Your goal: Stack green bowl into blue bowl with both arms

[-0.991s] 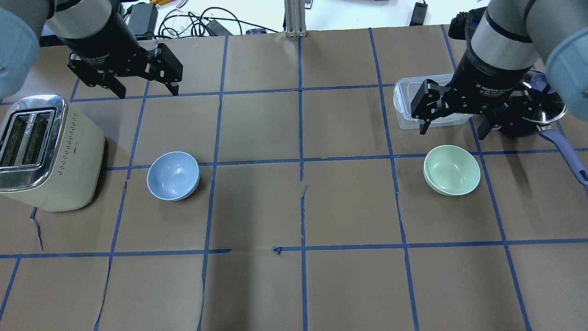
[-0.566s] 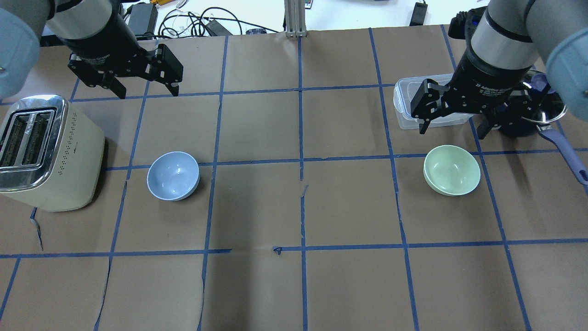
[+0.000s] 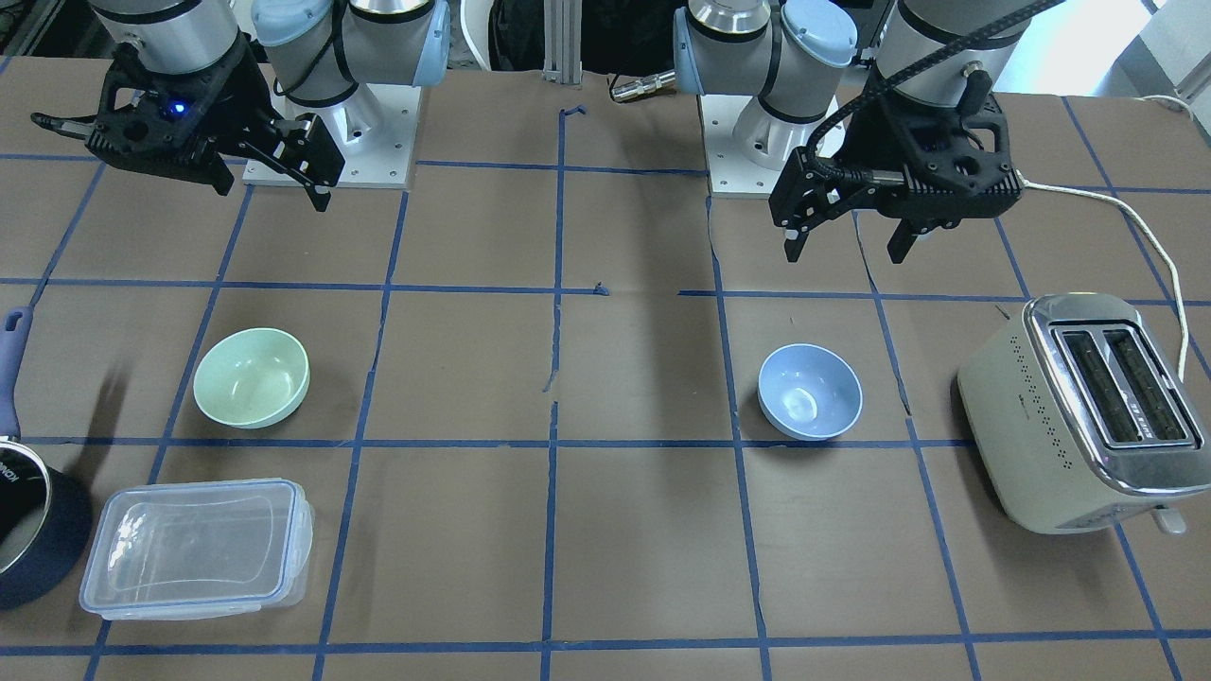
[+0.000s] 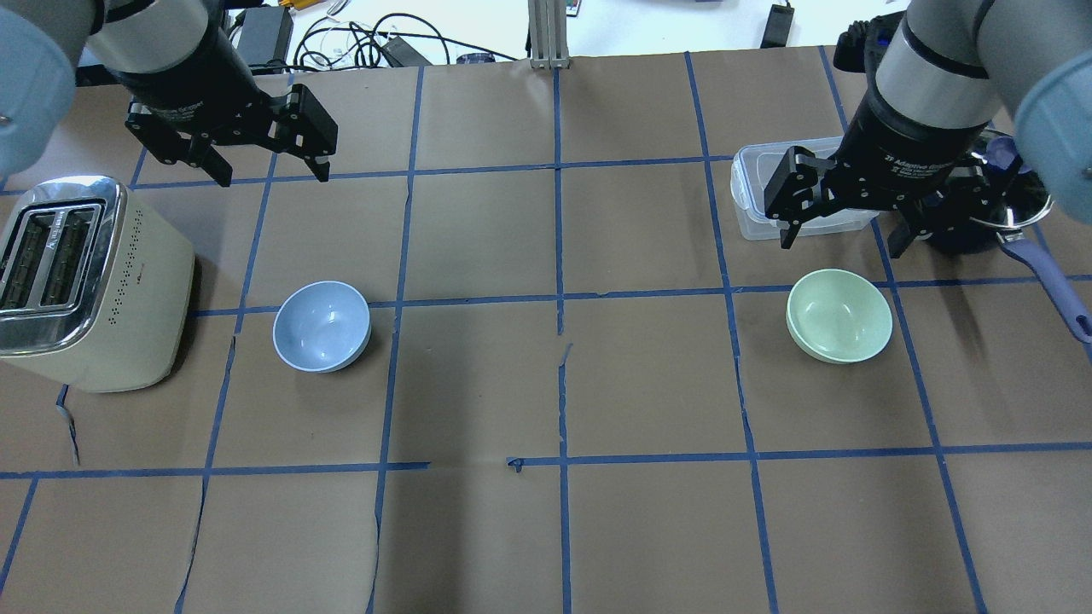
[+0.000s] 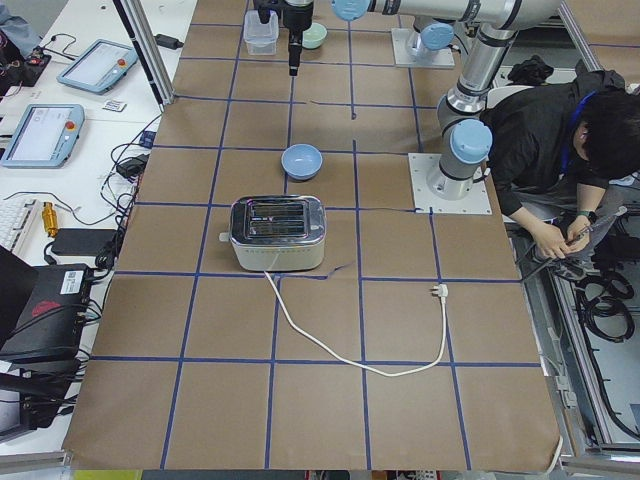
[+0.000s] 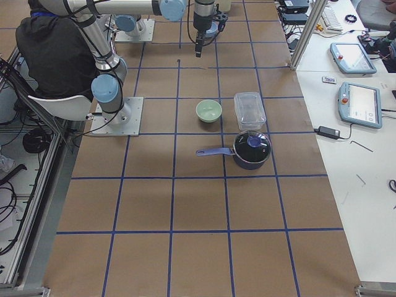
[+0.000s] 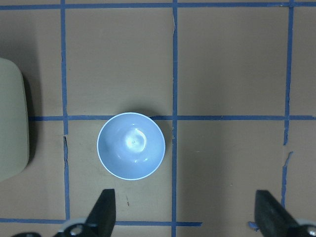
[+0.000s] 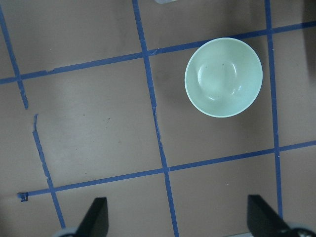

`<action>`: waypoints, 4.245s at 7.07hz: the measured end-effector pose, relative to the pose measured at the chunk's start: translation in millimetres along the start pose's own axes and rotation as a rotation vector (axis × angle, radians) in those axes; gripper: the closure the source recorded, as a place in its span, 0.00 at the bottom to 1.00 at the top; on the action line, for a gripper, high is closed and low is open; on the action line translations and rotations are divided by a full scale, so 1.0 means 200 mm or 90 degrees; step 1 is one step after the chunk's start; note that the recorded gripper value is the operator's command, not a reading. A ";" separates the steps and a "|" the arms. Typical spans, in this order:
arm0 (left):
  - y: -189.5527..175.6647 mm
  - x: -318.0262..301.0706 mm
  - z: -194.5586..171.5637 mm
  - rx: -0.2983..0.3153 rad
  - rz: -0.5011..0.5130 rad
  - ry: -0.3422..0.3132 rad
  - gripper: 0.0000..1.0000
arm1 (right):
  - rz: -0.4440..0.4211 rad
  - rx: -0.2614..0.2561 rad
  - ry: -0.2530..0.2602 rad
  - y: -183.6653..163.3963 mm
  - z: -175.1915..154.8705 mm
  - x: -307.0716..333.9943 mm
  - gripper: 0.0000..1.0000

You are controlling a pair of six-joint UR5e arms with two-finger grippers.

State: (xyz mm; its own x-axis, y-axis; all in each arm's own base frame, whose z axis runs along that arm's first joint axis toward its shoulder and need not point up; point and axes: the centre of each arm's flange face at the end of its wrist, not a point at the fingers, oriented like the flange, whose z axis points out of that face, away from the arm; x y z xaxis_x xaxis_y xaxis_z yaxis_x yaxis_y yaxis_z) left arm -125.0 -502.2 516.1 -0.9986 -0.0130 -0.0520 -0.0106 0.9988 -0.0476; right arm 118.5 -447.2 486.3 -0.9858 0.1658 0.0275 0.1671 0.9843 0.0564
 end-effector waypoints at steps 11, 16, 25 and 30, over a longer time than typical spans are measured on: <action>0.02 0.00 0.00 -0.008 0.008 0.004 0.00 | 0.001 -0.001 0.001 0.00 0.00 0.00 0.00; 0.02 -0.01 0.02 -0.011 0.008 0.004 0.00 | 0.001 0.000 0.002 0.00 0.00 0.00 0.00; 0.17 -0.61 1.39 -0.062 0.006 0.026 0.01 | -0.070 -0.034 0.034 -0.32 0.49 0.01 0.00; 0.14 -0.64 1.58 -0.047 0.024 0.036 1.00 | -0.168 0.051 0.050 -0.45 1.13 0.25 0.00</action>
State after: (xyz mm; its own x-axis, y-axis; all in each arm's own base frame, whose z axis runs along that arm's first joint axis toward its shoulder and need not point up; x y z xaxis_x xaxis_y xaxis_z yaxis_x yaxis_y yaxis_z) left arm 19.4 -487.4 205.9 -0.9997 0.0258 0.0035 0.0258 0.9993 0.0264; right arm 50.7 -514.6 256.8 -0.9900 -0.0990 0.1000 -0.1001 0.9950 -0.0062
